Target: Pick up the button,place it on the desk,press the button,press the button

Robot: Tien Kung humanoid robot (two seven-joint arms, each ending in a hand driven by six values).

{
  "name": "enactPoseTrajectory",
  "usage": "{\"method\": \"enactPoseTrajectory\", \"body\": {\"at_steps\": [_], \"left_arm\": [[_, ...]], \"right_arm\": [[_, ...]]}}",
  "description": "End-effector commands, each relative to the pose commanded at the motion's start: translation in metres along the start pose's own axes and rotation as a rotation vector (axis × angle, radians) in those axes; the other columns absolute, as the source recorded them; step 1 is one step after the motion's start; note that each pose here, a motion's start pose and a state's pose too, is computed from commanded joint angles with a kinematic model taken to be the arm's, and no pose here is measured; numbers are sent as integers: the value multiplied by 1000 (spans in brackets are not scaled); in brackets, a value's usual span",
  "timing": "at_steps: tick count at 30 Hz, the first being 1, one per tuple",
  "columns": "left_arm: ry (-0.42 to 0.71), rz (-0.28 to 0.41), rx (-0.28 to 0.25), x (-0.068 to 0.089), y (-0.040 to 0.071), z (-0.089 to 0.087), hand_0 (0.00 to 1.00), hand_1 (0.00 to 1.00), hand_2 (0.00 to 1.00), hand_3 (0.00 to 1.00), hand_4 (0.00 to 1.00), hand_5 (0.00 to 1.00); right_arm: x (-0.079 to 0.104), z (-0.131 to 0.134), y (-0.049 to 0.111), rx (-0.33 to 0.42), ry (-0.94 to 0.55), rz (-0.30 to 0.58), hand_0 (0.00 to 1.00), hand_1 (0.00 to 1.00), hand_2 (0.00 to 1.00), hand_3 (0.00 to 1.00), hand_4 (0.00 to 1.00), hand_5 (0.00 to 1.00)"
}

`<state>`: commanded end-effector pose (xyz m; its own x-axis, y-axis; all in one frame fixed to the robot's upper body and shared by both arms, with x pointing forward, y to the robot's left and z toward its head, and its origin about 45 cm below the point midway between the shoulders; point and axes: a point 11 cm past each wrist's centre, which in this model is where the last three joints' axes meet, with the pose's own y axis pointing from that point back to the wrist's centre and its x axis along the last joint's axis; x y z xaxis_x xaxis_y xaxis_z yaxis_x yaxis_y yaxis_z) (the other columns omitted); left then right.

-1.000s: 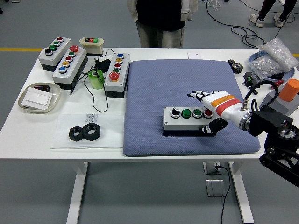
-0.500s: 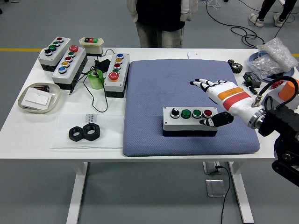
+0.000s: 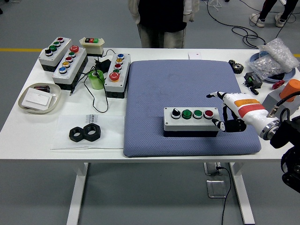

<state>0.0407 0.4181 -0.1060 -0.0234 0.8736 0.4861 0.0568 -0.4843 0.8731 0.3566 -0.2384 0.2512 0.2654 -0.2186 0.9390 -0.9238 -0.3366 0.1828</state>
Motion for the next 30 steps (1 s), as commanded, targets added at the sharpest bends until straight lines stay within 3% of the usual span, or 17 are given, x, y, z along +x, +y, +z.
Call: {"method": "enactPoseTrajectory", "body": {"at_steps": [1, 7, 25, 30], "left_arm": [[1, 0, 0, 0, 0, 0, 735, 776, 846, 759, 533, 998], [2, 0, -2, 0, 0, 2, 735, 776, 846, 760, 531, 998], [6, 2, -8, 2, 0, 4, 735, 776, 846, 760, 530, 998], [7, 2, -9, 2, 0, 5, 735, 776, 846, 760, 530, 998]], "right_arm": [[-1, 1, 0, -4, 0, -8, 154, 2, 76, 764, 578, 2], [-7, 2, -1, -15, 8, -45, 155, 2, 76, 762, 593, 2], [-28, 8, -1, -45, 17, -131, 155, 2, 74, 759, 563, 2], [-26, 10, -1, -56, 16, -124, 155, 2, 74, 759, 563, 2]]}}
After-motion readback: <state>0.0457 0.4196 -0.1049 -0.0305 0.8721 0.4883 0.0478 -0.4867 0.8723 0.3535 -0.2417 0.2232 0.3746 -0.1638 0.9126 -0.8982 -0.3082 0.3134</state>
